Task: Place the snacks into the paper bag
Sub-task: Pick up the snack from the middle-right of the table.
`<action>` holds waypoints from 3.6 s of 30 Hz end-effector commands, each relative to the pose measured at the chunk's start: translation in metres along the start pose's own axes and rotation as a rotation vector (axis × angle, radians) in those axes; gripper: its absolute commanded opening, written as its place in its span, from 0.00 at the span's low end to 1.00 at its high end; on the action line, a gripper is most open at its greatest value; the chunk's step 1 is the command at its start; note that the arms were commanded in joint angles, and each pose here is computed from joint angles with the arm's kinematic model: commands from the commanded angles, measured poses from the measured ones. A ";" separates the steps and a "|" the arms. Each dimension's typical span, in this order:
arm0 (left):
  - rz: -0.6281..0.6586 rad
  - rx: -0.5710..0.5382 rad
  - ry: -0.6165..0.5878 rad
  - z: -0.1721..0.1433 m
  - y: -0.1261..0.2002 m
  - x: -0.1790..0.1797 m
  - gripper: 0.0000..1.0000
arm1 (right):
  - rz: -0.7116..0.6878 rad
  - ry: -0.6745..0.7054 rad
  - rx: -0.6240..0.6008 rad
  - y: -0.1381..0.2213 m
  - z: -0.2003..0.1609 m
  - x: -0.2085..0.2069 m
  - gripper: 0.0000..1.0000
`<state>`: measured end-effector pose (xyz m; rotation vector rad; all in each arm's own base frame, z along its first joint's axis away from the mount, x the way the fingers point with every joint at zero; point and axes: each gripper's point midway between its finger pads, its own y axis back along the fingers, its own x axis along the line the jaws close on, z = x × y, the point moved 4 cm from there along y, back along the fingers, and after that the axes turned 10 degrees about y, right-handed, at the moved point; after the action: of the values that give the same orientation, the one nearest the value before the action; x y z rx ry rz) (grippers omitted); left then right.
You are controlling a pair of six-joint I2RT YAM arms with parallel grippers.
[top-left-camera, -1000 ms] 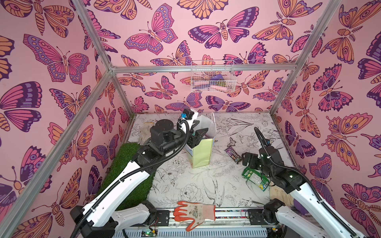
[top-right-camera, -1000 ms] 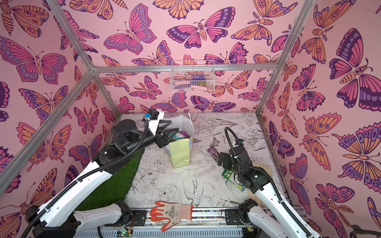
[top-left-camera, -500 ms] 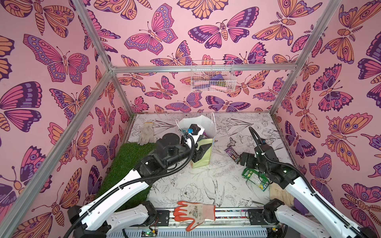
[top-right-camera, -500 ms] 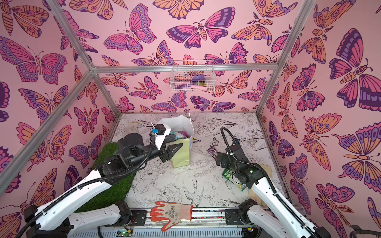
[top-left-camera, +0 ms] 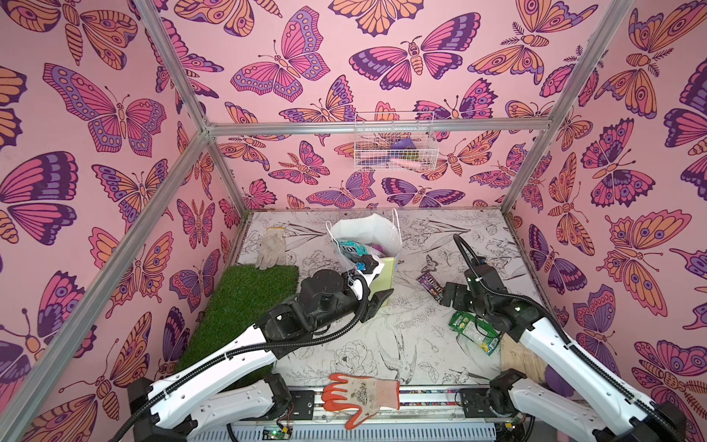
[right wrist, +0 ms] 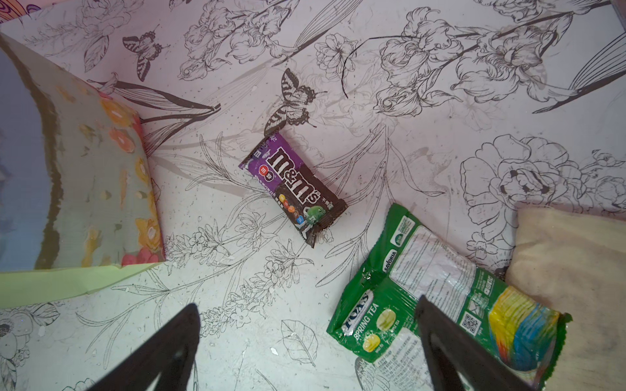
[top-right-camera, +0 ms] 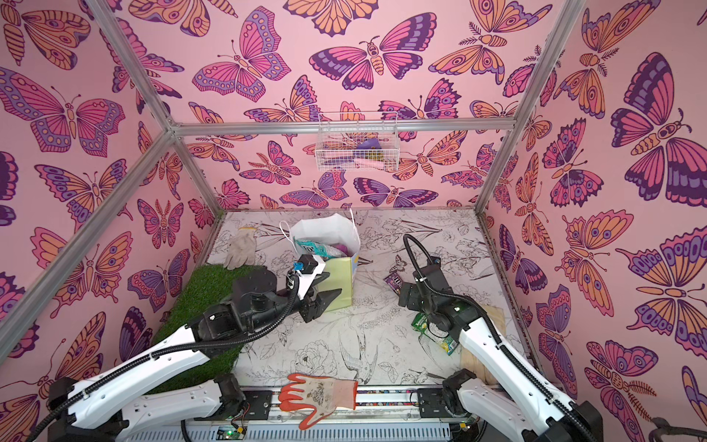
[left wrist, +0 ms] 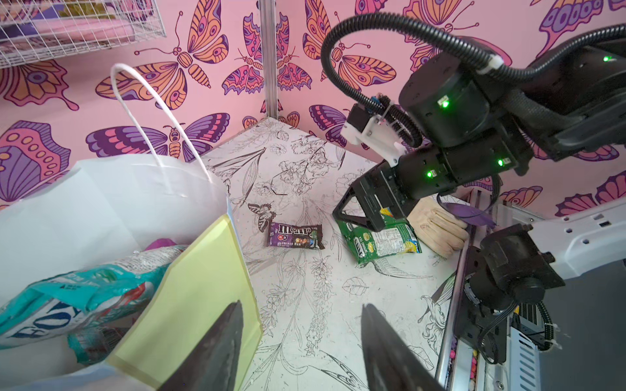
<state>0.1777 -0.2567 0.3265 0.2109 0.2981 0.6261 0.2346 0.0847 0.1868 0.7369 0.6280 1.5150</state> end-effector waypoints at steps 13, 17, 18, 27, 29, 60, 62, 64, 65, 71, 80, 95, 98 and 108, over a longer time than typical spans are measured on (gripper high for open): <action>0.016 0.053 0.088 -0.054 -0.015 -0.006 0.58 | -0.043 -0.003 0.025 -0.012 0.026 0.000 0.99; 0.033 0.067 0.107 -0.067 -0.016 -0.004 0.57 | -0.070 0.005 0.031 -0.014 0.029 -0.002 0.99; 0.038 0.070 0.111 -0.070 -0.016 -0.003 0.57 | -0.072 0.006 0.029 -0.013 0.030 -0.002 0.99; 0.070 0.083 0.154 -0.090 -0.013 0.005 0.57 | -0.060 0.050 0.060 -0.022 0.033 -0.001 0.99; 0.075 0.086 0.164 -0.094 -0.012 0.007 0.57 | -0.055 0.064 0.078 -0.026 0.033 0.001 1.00; 0.093 0.098 0.208 -0.114 -0.006 0.010 0.57 | -0.058 0.145 0.355 -0.113 0.011 0.018 0.89; 0.094 0.095 0.210 -0.114 -0.005 0.010 0.57 | -0.058 0.145 0.365 -0.118 0.009 0.018 0.89; 0.093 0.093 0.212 -0.114 -0.005 0.010 0.57 | -0.056 0.143 0.378 -0.122 0.007 0.019 0.89; 0.094 0.093 0.214 -0.115 -0.004 0.010 0.57 | -0.055 0.143 0.382 -0.124 0.006 0.019 0.90; 0.094 0.088 0.214 -0.114 -0.003 0.010 0.57 | -0.046 0.129 0.407 -0.136 0.001 0.020 0.89; 0.092 0.093 0.214 -0.113 -0.005 0.009 0.57 | -0.062 0.125 0.438 -0.149 -0.005 0.015 0.88; 0.099 0.114 0.213 -0.120 -0.012 0.009 0.57 | -0.052 0.116 0.474 -0.157 -0.023 0.012 0.79; 0.101 0.114 0.214 -0.121 -0.012 0.009 0.57 | -0.042 0.110 0.477 -0.158 -0.026 0.013 0.72; 0.104 0.117 0.218 -0.123 -0.014 0.010 0.57 | -0.036 0.102 0.482 -0.156 -0.031 0.013 0.41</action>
<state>0.1513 -0.2489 0.2092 0.2777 0.5367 0.7269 0.3184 0.1118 0.0563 0.9801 1.0798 1.3886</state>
